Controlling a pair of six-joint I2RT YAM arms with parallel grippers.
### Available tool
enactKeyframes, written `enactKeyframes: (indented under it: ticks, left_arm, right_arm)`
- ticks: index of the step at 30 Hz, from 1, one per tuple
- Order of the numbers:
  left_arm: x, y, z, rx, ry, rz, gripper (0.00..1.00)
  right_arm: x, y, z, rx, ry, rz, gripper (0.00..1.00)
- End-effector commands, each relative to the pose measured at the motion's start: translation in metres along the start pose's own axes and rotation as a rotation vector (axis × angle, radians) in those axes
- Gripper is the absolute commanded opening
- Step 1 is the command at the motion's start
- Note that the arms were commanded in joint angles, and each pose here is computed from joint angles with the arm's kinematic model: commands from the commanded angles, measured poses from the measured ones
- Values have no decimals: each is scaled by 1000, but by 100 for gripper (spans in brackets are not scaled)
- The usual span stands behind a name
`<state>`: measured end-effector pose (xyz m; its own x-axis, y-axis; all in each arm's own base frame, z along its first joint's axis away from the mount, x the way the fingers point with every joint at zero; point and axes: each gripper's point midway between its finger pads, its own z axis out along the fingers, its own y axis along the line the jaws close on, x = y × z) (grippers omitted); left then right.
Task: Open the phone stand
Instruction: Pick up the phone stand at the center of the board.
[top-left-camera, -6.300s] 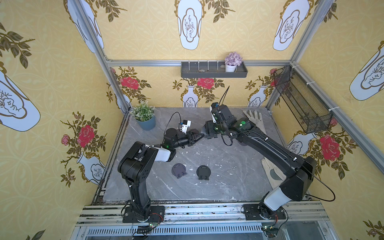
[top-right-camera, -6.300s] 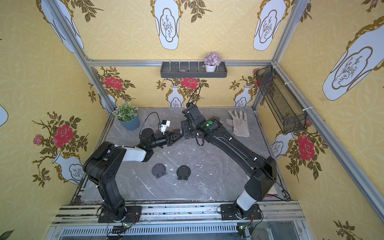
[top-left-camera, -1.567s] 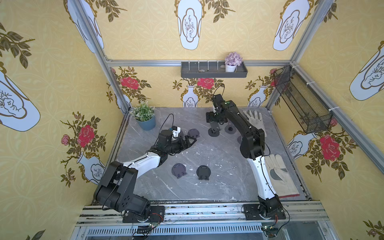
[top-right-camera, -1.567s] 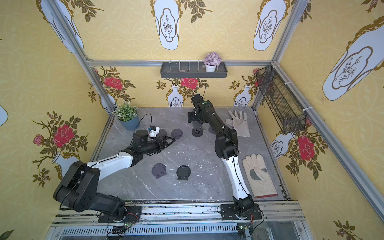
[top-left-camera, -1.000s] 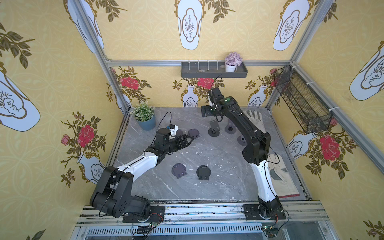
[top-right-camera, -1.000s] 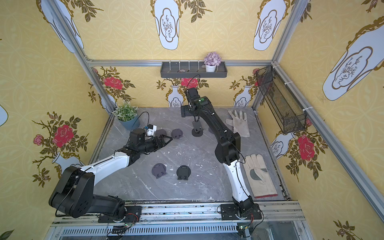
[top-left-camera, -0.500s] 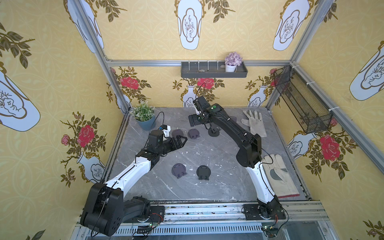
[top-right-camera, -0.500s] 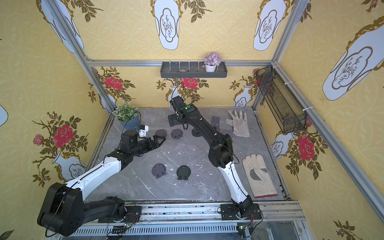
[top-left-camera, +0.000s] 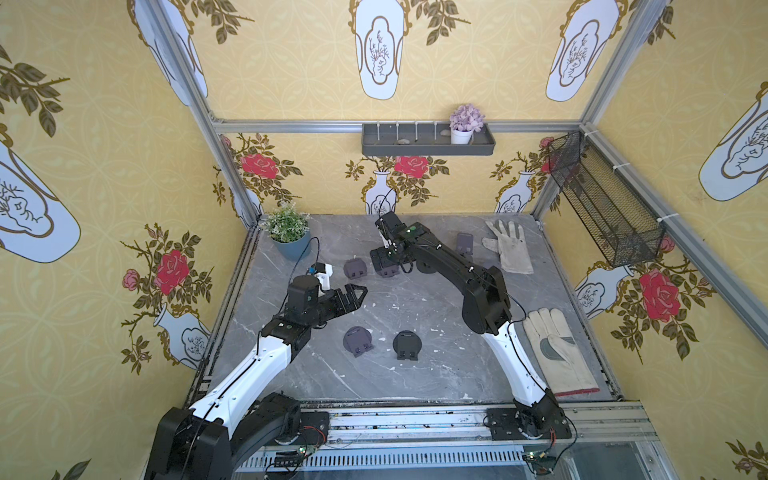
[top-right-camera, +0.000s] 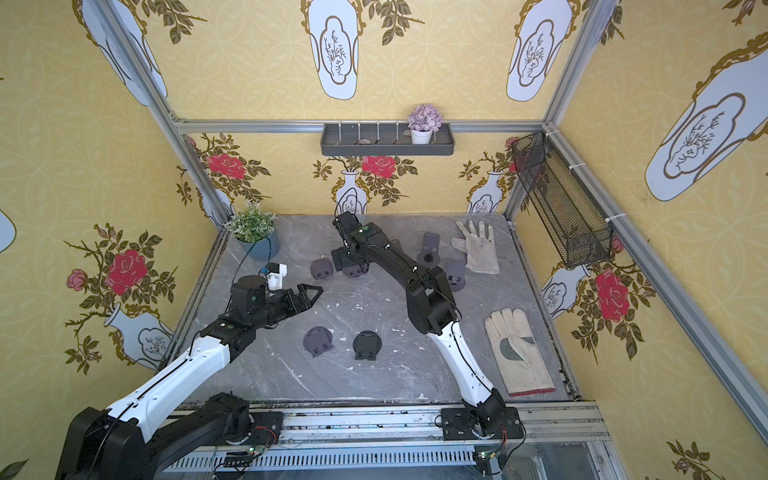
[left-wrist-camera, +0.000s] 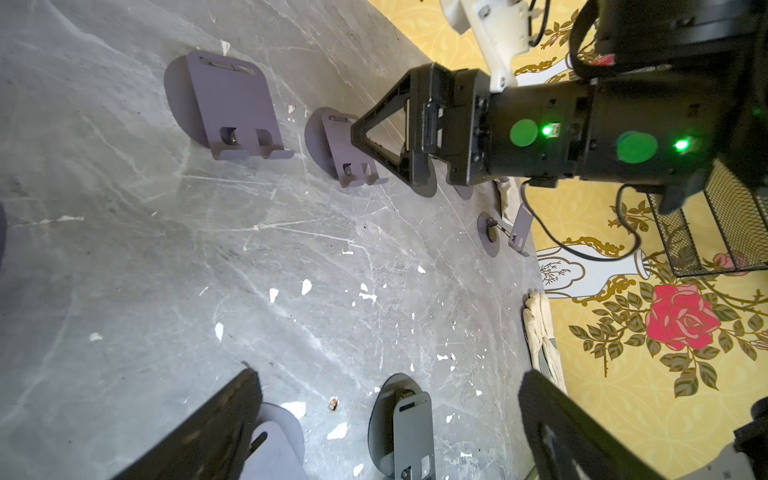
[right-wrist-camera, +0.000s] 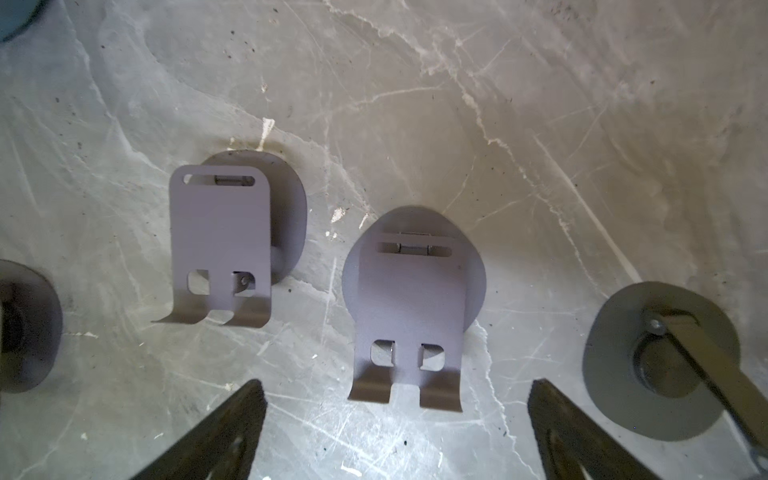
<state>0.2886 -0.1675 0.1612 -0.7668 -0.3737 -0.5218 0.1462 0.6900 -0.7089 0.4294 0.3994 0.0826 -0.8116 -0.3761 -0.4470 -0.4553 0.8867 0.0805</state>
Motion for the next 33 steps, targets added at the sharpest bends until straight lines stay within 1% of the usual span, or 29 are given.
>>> enactKeyframes:
  ticks: [1, 9, 14, 22, 29, 31, 33]
  left_arm:
    - [4, 6, -3, -18, -4, -9, 99]
    - [6, 6, -7, -22, -2, -7, 99]
    - [6, 5, -6, -16, 0, -3, 99]
    - [6, 4, -3, -9, 11, -2, 99]
    - [5, 4, 0, -8, 16, 0, 99]
    - [5, 4, 1, -7, 17, -1, 99]
    - [5, 5, 3, -8, 20, -3, 99]
  right_arm:
    - [7, 2, 12, 0, 18, 2, 95]
    - [25, 2, 33, 14, 67, -6, 93]
    - [32, -1, 42, 27, 86, -10, 90]
    - [33, -1, 48, 33, 91, -17, 77]
    - [30, -3, 47, 32, 87, -19, 57]
    - [28, -3, 44, 26, 83, -16, 53]
    - [27, -3, 39, 12, 82, -10, 52]
